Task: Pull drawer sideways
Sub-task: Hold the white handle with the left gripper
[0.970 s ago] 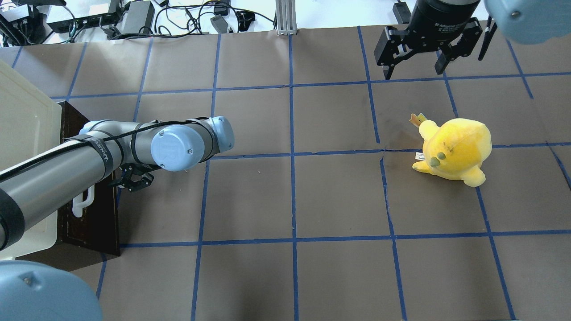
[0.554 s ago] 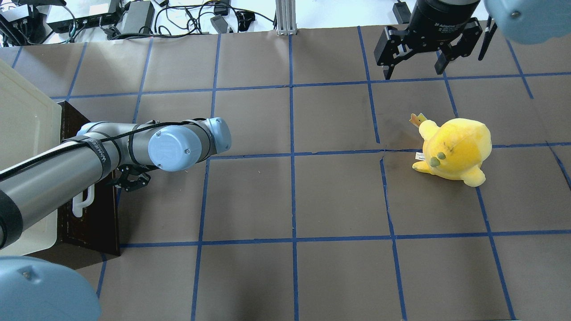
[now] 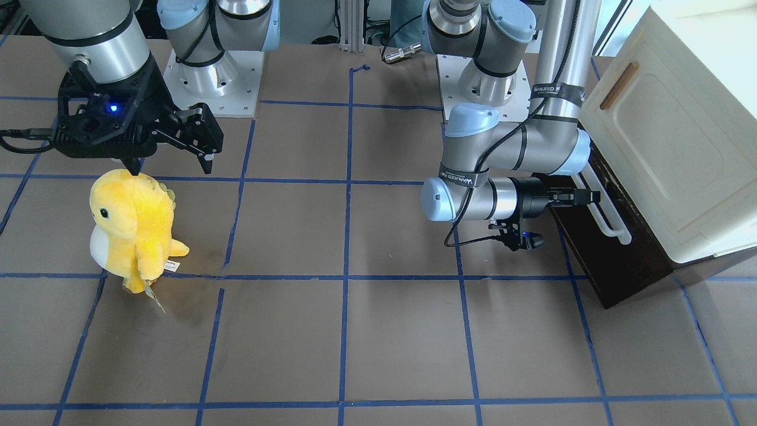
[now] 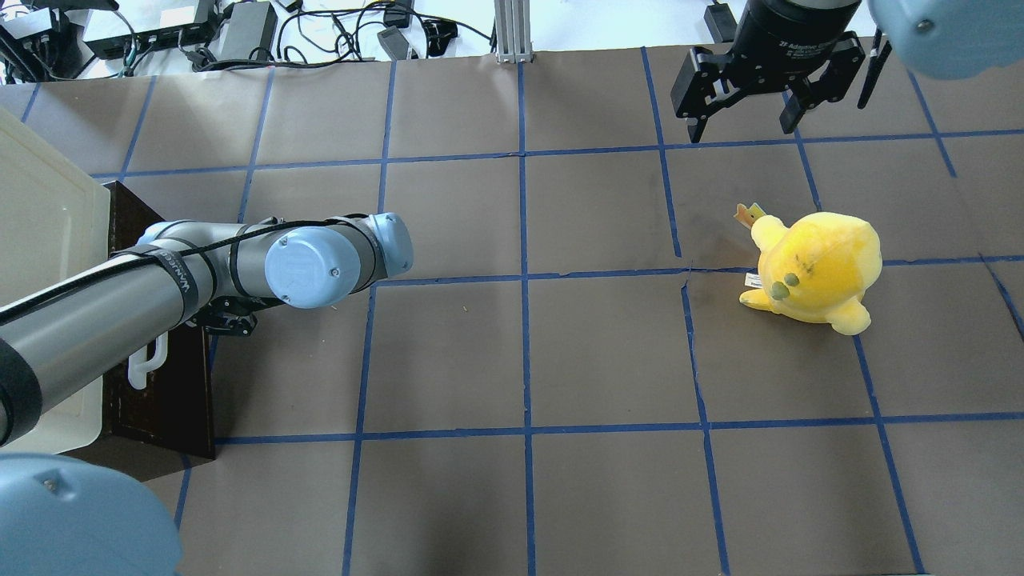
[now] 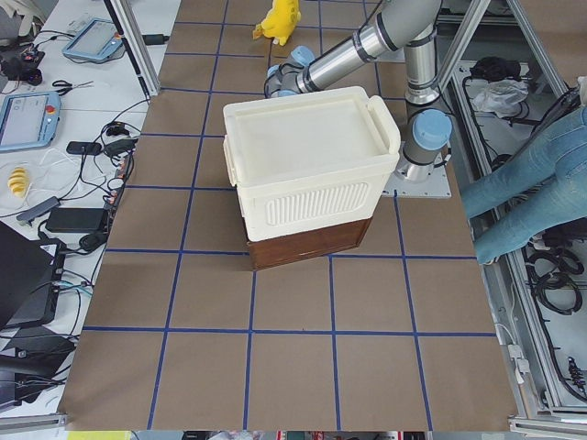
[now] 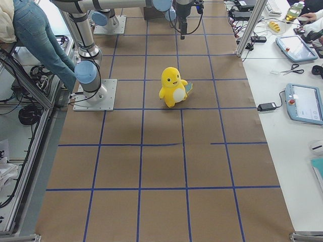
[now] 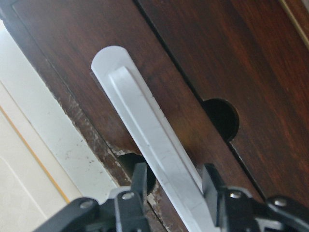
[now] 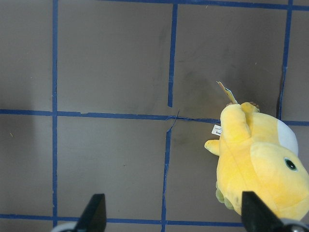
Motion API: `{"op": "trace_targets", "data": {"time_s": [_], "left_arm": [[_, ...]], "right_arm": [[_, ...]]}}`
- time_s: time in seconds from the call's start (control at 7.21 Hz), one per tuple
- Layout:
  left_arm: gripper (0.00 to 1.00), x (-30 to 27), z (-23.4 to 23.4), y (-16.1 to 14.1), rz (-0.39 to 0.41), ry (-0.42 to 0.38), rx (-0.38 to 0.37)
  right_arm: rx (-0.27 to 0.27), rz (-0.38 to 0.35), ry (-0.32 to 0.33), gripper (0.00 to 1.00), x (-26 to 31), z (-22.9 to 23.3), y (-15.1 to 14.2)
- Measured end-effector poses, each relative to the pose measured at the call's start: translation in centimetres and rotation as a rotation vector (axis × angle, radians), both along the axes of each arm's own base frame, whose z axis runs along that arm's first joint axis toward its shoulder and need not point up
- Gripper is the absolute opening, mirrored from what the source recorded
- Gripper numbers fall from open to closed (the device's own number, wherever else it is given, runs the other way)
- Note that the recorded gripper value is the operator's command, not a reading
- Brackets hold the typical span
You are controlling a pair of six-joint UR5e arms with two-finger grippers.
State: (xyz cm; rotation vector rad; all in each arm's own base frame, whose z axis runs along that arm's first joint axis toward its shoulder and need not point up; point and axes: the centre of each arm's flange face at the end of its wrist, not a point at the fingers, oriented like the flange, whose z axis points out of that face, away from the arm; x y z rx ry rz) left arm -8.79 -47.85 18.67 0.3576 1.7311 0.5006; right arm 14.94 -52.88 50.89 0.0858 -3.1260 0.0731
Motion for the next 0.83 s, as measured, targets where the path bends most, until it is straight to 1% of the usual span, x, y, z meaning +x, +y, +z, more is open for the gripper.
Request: {"op": "trace_targets", "data": {"time_s": [0.28, 0.42, 0.55, 0.83], "left_arm": [[0.48, 0.00, -0.08, 0.00, 0.001, 0.000, -0.002], [0.49, -0.01, -0.10, -0.09, 0.004, -0.002, -0.018], [0.58, -0.03, -0.09, -0.22, 0.009, -0.006, -0.050], [0.55, -0.06, -0.10, -0.45, 0.021, -0.011, -0.110]], "right_arm": [[0.000, 0.000, 0.000, 1.00, 0.00, 0.00, 0.00], [0.000, 0.000, 0.000, 1.00, 0.00, 0.00, 0.00], [0.000, 0.000, 0.000, 1.00, 0.00, 0.00, 0.00], [0.000, 0.000, 0.000, 1.00, 0.00, 0.00, 0.00]]}}
